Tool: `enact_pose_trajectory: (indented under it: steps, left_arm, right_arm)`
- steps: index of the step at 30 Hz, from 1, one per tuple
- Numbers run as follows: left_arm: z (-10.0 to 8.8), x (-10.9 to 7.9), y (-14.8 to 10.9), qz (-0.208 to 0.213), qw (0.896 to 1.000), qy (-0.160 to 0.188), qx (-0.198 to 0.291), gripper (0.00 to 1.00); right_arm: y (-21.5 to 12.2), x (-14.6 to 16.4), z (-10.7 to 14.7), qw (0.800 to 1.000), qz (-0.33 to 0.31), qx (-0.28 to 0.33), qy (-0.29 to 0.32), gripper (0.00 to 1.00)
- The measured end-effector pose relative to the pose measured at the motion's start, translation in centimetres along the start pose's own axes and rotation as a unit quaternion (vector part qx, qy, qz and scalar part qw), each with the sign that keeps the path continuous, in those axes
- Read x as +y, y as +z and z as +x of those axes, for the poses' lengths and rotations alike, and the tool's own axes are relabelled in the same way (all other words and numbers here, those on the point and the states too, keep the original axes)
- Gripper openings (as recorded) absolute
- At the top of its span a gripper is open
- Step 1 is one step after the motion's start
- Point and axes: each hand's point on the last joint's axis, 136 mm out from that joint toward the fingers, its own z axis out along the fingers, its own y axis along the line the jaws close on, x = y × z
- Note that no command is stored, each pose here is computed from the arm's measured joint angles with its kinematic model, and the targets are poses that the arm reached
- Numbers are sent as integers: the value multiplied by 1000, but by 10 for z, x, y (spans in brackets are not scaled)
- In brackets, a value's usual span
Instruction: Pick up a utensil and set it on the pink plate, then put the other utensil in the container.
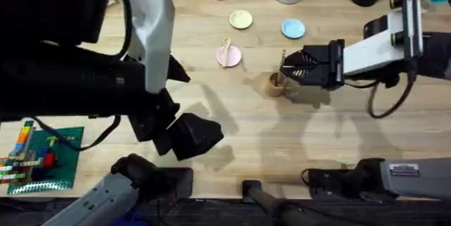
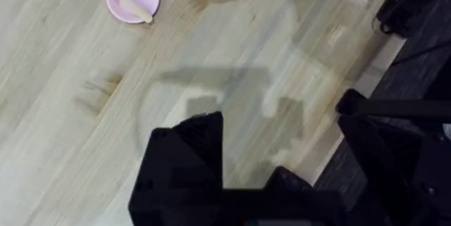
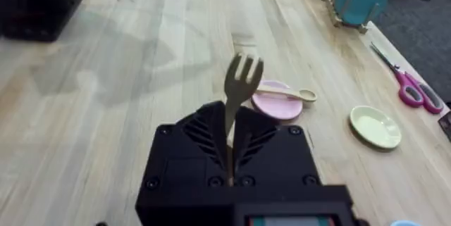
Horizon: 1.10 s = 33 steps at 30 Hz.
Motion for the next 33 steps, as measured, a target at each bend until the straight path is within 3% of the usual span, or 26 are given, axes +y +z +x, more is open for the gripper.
enact_pose_trajectory:
  steps: [10,22,23,27,33]
  left_arm:
    - [-6,2,0,-5,1000,4,-11,993]
    - [-6,2,0,-5,1000,4,-12,993]
    - [-6,2,0,-5,1000,5,-12,993]
    - [-6,2,0,-5,1000,5,-12,993]
    - [-6,2,0,-5,1000,4,-12,993]
  right_arm:
    - [2,-1,15,999,-2,0,-36,34]
    - [3,2,16,1000,-6,0,-23,40]
    - [3,2,16,1000,-6,0,-23,66]
    - [3,3,16,1000,-6,0,-24,397]
    - [3,3,15,1000,-6,-2,-26,591]
